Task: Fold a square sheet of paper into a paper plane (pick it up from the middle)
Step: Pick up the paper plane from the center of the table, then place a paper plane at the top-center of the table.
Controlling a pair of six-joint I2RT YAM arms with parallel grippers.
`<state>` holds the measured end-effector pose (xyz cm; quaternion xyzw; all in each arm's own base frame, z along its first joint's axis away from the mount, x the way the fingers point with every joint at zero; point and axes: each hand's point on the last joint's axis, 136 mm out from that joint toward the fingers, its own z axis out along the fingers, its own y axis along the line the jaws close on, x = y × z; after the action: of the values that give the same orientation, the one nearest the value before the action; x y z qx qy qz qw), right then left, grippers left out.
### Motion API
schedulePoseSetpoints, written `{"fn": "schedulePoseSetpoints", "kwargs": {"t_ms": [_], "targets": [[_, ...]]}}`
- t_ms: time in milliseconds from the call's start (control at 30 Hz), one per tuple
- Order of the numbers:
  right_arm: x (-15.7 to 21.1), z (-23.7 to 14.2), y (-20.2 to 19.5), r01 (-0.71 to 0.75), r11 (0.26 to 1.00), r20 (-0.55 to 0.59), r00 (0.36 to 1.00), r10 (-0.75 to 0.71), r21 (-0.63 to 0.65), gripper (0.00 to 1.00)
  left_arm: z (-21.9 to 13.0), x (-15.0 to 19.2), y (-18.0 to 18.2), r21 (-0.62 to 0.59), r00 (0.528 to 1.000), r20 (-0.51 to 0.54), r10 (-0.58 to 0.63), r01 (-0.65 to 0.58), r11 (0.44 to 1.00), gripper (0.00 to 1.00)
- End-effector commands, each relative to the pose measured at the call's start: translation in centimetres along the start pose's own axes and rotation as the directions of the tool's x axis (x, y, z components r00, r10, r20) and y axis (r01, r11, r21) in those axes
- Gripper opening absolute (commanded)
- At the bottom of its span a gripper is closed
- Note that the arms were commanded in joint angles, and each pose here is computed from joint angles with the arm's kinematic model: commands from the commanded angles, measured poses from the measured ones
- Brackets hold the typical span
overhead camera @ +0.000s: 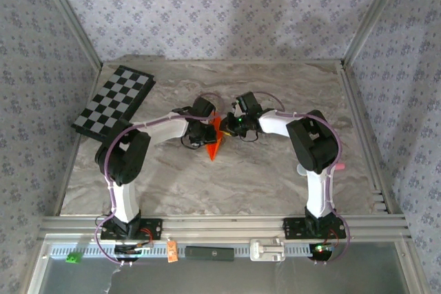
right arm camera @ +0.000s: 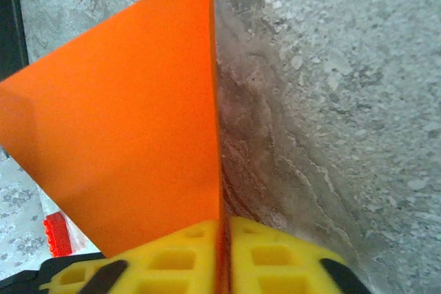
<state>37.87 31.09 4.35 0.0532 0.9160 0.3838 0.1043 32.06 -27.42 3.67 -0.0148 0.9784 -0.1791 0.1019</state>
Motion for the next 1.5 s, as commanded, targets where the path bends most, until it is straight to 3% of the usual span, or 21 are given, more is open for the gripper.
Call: {"fn": "schedulePoseSetpoints", "kwargs": {"t_ms": [0, 200, 333, 500, 833, 1467], "targets": [[-1.3, -2.1, 1.3, 0.022, 1.000, 0.047, 0.999, -0.022, 0.000, 0.25, -0.5, -0.8, -0.1, -0.034, 1.000, 0.017, 0.016, -0.016, 0.999, 0.11], [-3.7, -6.0, -0.8, 0.074, 0.986, 0.191, 0.976, -0.103, 0.151, 0.57, -1.2, -2.9, 0.4, -0.073, 0.998, 0.049, 0.043, -0.039, 0.997, 0.07], [-5.4, -9.1, -2.7, 0.081, 0.954, 0.289, 0.943, -0.167, 0.290, 0.67, -1.2, -5.4, 1.1, -0.117, 0.995, 0.065, 0.077, -0.069, 0.991, 0.07], [-6.9, -12.0, -4.0, 0.081, 0.923, 0.351, 0.909, -0.223, 0.377, 0.69, -0.7, -9.9, 2.1, -0.202, 0.989, 0.084, 0.124, -0.105, 0.974, 0.07], [-7.3, -12.6, -3.9, 0.057, 0.936, 0.356, 0.915, -0.188, 0.349, 0.69, 1.6, -14.0, 1.5, -0.253, 0.986, 0.059, 0.157, -0.138, 0.958, 0.11], [-6.4, -11.7, -4.3, 0.040, 0.946, 0.329, 0.932, -0.151, 0.321, 0.68, 4.2, -13.4, 2.8, -0.321, 0.993, 0.027, 0.118, -0.103, 0.941, 0.29]]}}
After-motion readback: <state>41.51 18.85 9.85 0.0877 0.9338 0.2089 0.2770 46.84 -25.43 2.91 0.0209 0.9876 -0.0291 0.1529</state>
